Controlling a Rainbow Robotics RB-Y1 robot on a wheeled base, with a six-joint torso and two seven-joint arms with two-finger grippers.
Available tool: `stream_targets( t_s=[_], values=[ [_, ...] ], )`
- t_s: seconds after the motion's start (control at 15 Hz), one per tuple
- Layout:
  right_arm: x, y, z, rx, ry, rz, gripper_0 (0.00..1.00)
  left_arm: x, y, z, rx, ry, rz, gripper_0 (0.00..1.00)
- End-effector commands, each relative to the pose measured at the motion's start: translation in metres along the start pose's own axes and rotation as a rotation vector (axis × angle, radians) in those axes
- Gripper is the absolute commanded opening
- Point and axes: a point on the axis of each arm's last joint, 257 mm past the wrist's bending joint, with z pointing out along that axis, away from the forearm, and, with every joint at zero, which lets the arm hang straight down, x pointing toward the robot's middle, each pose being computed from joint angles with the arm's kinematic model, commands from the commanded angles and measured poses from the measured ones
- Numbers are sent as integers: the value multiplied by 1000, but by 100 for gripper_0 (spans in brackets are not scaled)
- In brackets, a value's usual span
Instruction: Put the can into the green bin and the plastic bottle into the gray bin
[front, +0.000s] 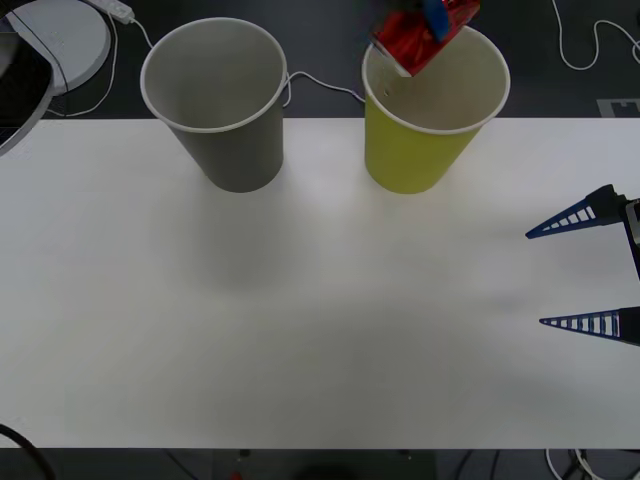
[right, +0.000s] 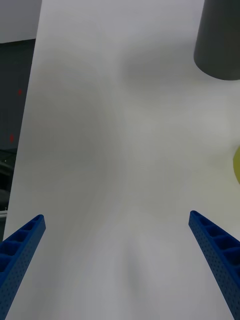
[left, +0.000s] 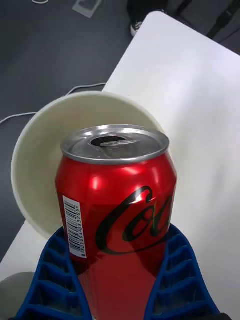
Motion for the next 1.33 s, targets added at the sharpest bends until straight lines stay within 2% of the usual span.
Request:
stream_targets(
  t_s=[0.07,0.27,0.47,0.6,0.67,0.73,0.8,1.13,1.27,1.33],
  values=[
    [0,0,0,0,0,0,100,-21,-2,12,-36,-10,-12,1],
    [0,0,0,0,0,0,100,-37,0,19,-86,-21,-5,0],
    [0,0,0,0,0,0,100,-44,1,24,-94,-40,-25,0],
    [0,0,0,0,0,0,100,-45,2,24,-96,-47,-9,5],
    [0,0,0,0,0,0,100,-47,3,24,-94,-57,-15,33],
    [0,0,0,0,0,0,100,-50,2,23,-93,-64,-14,79],
    [0,0,0,0,0,0,100,-50,1,24,-89,-67,-14,100],
    [0,0,0,0,0,0,100,-49,0,20,-60,-73,-6,100],
    [0,0,0,0,0,0,100,-38,8,11,-34,-57,12,100],
    [0,0,0,0,0,0,100,-34,11,7,-14,-62,7,100]
  ],
)
